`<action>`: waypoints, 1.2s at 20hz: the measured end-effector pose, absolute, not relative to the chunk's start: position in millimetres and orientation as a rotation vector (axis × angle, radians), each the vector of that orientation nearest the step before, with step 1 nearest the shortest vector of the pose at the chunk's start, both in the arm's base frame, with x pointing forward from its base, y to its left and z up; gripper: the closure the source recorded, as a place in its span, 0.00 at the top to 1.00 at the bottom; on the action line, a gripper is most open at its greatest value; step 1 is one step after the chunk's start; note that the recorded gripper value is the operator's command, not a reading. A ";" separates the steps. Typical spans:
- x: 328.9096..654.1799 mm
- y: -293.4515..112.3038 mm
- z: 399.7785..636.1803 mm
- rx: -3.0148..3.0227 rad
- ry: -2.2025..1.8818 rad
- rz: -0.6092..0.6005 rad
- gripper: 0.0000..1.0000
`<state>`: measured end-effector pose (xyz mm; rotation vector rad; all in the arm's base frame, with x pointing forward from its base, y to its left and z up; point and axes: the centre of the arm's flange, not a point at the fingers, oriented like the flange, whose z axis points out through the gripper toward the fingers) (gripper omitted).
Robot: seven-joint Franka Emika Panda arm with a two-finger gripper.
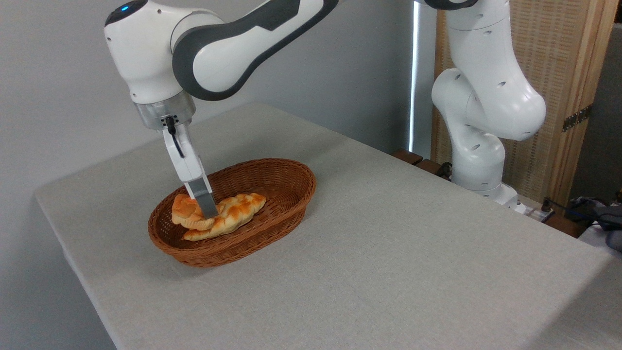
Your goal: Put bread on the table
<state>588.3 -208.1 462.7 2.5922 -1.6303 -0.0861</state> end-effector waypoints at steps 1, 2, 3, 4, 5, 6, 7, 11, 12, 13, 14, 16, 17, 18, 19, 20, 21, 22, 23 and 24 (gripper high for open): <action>587.8 -208.1 463.5 2.591 -1.629 -0.088 0.35; 587.7 -208.0 463.5 2.591 -1.628 -0.087 0.35; 587.8 -207.9 463.4 2.591 -1.627 -0.087 0.35; 587.8 -207.7 463.4 2.591 -1.626 -0.087 0.34; 587.9 -207.6 463.4 2.591 -1.625 -0.087 0.34; 587.9 -207.5 463.5 2.591 -1.625 -0.087 0.33; 587.9 -207.5 463.5 2.591 -1.625 -0.087 0.33; 589.5 -205.2 465.9 2.594 -1.613 -0.077 0.33; 591.1 -204.0 469.3 2.593 -1.598 -0.062 0.33; 593.6 -201.4 474.4 2.594 -1.579 -0.042 0.33; 596.5 -197.9 479.7 2.597 -1.561 -0.022 0.33; 600.6 -192.2 487.6 2.604 -1.537 0.006 0.33; 602.0 -189.8 489.9 2.605 -1.526 0.015 0.33; 602.7 -188.2 491.4 2.607 -1.520 0.021 0.33; 603.0 -187.1 493.2 2.609 -1.516 0.026 0.33; 603.1 -186.3 495.1 2.610 -1.515 0.031 0.33; 603.4 -184.2 497.5 2.615 -1.510 0.037 0.33; 604.0 -179.7 500.5 2.623 -1.501 0.044 0.33; 605.1 -173.3 503.4 2.633 -1.487 0.051 0.33; 607.0 -163.4 506.9 2.647 -1.467 0.060 0.34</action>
